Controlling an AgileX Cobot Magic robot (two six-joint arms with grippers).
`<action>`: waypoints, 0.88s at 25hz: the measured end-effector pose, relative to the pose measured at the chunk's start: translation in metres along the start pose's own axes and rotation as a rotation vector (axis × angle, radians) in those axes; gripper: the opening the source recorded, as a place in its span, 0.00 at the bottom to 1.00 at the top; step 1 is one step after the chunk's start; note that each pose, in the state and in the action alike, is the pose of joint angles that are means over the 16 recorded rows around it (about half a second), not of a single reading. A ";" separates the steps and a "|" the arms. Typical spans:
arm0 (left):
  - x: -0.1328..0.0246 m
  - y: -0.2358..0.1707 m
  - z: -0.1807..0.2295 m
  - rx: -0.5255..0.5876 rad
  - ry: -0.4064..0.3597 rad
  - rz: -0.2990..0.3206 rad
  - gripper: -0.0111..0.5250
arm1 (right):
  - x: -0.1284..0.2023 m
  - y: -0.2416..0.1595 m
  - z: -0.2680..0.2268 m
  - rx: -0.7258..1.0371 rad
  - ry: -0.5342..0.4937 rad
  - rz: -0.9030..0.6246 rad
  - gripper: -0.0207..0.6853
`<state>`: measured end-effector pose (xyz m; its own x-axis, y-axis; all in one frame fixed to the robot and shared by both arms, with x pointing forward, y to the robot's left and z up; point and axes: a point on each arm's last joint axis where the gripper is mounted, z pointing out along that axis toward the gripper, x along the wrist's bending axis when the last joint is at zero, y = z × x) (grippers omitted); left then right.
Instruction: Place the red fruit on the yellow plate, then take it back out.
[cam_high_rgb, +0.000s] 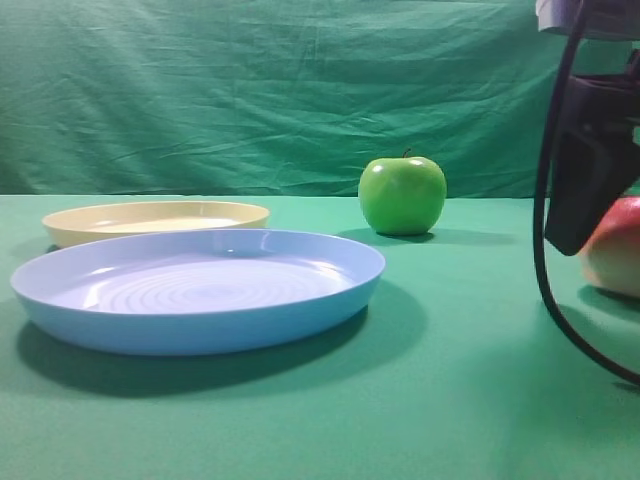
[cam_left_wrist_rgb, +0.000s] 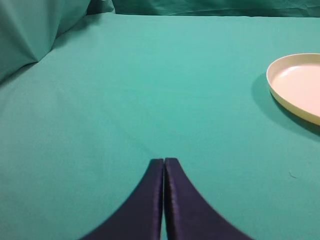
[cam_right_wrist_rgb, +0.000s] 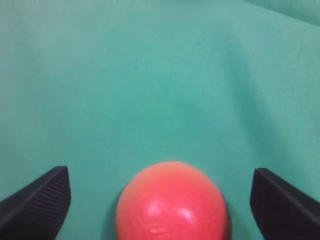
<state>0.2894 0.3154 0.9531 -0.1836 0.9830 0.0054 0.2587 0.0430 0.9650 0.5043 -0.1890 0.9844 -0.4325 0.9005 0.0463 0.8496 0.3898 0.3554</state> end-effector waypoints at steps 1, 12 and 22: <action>0.000 0.000 0.000 0.000 0.000 0.000 0.02 | 0.000 0.004 -0.005 0.007 0.004 -0.002 0.79; 0.000 0.000 0.000 0.000 0.000 0.000 0.02 | 0.007 0.025 -0.080 -0.058 0.026 -0.032 0.22; 0.000 0.000 0.000 0.000 0.000 0.000 0.02 | 0.026 0.000 -0.158 -0.318 0.067 -0.105 0.03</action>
<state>0.2894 0.3154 0.9531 -0.1836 0.9830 0.0054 0.2587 0.0430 0.9650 0.4453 -0.1963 1.1332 -0.5402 0.8399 0.0520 0.6675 0.3900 0.6343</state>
